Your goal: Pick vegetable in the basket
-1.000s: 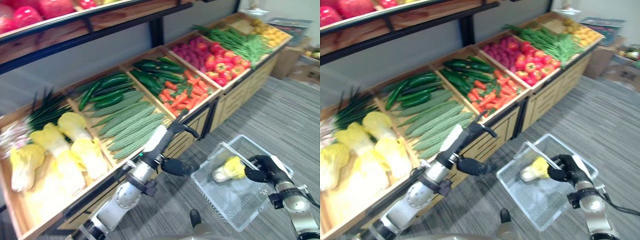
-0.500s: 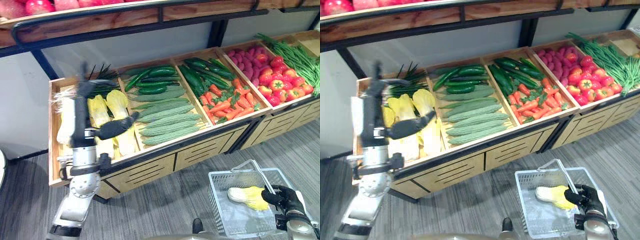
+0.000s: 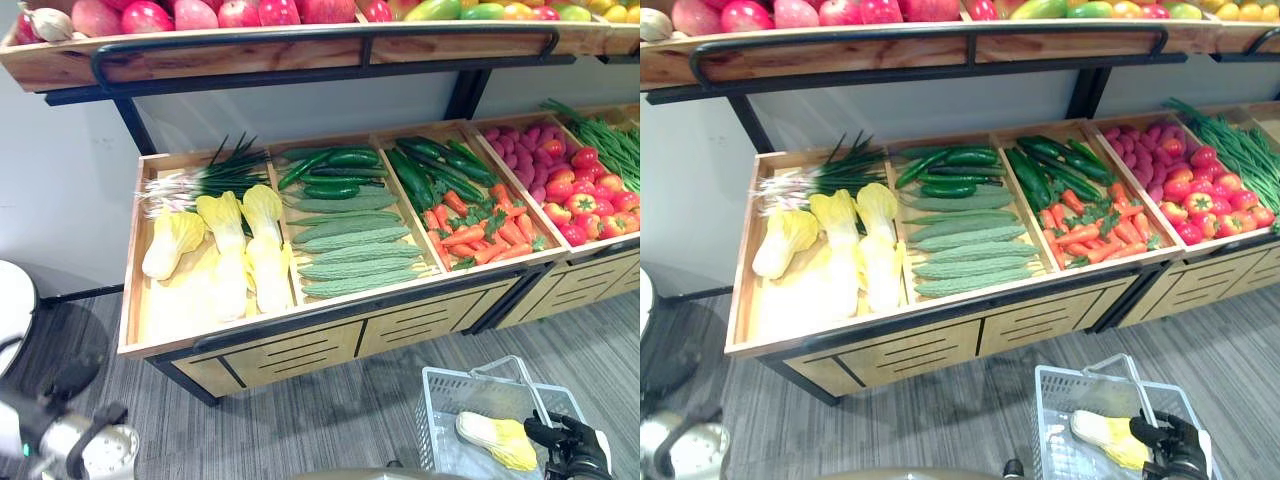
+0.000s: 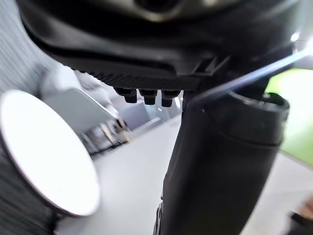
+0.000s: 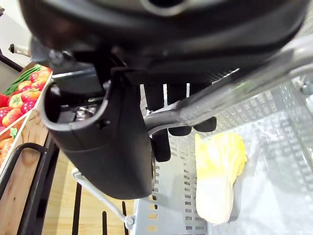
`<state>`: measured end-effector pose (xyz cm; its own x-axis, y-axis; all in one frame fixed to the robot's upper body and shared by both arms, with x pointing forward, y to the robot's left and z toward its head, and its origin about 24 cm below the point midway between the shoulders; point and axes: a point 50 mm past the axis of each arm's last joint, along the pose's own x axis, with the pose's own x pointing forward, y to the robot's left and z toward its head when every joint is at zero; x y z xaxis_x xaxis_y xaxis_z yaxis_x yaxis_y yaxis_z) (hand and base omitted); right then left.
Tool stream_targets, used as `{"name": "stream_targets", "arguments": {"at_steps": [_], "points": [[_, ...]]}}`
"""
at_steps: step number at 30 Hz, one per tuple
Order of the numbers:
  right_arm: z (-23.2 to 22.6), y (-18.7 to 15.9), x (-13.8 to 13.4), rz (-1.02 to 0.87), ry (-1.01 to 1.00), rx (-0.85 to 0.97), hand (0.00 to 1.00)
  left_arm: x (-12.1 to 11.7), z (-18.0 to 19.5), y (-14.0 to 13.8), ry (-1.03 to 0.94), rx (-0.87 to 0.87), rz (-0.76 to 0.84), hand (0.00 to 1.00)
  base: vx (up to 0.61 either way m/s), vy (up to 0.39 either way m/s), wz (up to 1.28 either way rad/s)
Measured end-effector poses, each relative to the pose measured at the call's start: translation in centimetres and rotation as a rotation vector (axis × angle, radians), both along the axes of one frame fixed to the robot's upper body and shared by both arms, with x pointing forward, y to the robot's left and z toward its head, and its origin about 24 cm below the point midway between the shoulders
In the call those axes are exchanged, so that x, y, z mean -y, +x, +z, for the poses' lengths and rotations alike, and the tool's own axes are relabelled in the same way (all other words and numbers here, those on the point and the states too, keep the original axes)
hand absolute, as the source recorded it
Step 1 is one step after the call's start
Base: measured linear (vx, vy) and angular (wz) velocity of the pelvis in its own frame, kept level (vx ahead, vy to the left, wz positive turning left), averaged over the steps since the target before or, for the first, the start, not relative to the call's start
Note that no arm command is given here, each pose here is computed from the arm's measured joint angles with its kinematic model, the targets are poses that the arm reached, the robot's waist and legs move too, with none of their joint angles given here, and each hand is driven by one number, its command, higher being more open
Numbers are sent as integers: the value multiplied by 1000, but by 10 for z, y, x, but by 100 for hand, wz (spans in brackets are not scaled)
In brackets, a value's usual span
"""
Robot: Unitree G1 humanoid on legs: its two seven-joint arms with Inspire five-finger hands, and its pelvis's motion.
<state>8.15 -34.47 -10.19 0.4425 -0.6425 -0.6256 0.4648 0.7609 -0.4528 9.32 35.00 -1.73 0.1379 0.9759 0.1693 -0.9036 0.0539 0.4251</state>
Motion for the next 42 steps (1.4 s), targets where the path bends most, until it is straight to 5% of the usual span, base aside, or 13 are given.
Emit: {"name": "stream_targets", "arguments": {"at_steps": [6,14,15,24,25,42], "points": [[-3,-9,-4,-28,9,-3,0,28,-76,-73,-405,-224,287,100,-39,-3,1],[-2,-16,2,-86,6,10,0,58,-113,-102,-724,-360,206,100,34,-19,-5],[-2,-15,2,-84,5,14,0,60,-116,-98,-759,-355,166,0,62,-6,-10],[-5,-12,0,-77,15,22,0,77,-128,-78,-895,-380,-31,0,9,5,-6],[-5,-12,0,-78,16,21,0,79,-130,-78,-907,-394,-48,100,-52,-3,-3],[-4,-14,6,-70,2,-5,0,87,-135,-86,-962,-442,-26,100,-4,-1,0]]}}
